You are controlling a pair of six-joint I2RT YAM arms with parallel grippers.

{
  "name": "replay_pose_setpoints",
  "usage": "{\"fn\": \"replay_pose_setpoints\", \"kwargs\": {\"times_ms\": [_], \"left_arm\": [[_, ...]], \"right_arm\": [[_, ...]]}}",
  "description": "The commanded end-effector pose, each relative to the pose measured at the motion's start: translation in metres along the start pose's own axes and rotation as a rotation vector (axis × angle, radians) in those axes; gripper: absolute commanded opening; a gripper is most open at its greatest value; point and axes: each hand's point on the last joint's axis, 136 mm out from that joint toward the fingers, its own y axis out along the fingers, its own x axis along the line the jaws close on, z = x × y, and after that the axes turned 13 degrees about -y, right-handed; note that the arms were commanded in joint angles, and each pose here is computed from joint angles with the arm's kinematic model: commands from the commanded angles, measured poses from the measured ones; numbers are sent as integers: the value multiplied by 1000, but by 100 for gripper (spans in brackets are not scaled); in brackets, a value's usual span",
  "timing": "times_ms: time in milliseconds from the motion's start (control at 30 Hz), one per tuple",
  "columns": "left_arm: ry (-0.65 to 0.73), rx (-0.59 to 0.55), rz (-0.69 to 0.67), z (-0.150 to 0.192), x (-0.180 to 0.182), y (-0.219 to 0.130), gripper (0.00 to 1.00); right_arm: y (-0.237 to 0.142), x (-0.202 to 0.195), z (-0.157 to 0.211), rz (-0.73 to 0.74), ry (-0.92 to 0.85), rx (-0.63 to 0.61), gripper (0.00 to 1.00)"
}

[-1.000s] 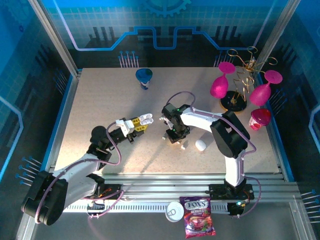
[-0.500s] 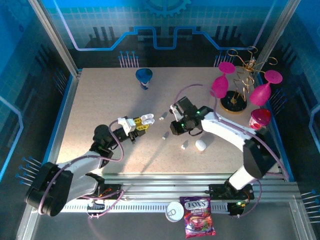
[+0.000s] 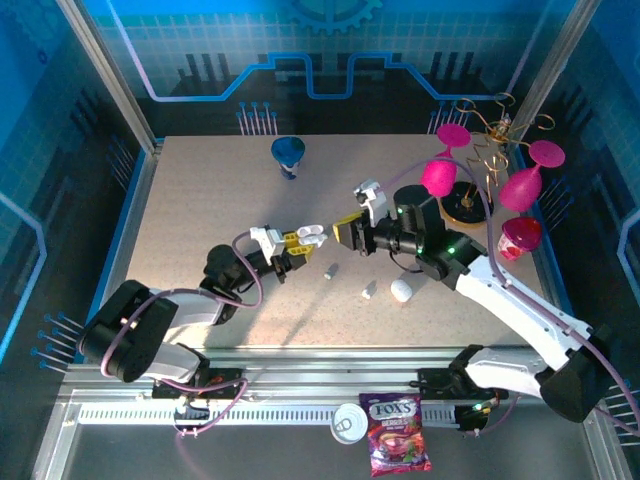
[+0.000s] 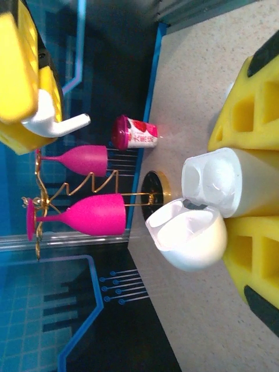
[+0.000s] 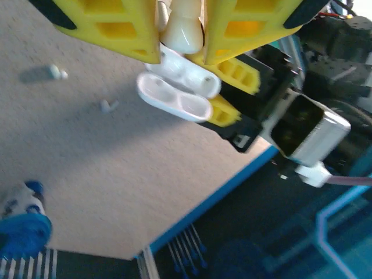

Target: Insert the wireless bluetooth earbuds into the charging case

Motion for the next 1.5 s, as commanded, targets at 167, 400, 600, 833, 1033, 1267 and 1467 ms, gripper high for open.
{"fn": "replay_pose_setpoints", "kwargs": {"times_ms": [167, 400, 600, 833, 1033, 1267, 1467], "left_arm": [[7, -76, 64, -26, -17, 13, 0], [-1, -91, 85, -33, -25, 15, 0], [-1, -100, 95, -38, -27, 18, 0], [-4, -109, 95, -41, -29, 17, 0], [-18, -123, 87, -46, -28, 17, 0], [-35, -135, 73, -50, -27, 16, 0], [-48, -148, 63, -53, -26, 15, 0]], "right_arm": [[7, 32, -27, -191, -38, -127, 23], [20, 37, -23, -225, -49, -118, 23], [32, 35, -13, -215, -60, -83, 23], [42, 34, -3, -213, -65, -56, 22], [48, 32, 4, -208, -63, -40, 22], [52, 31, 9, -205, -59, -34, 22], [50, 28, 11, -188, -57, -32, 27]]}}
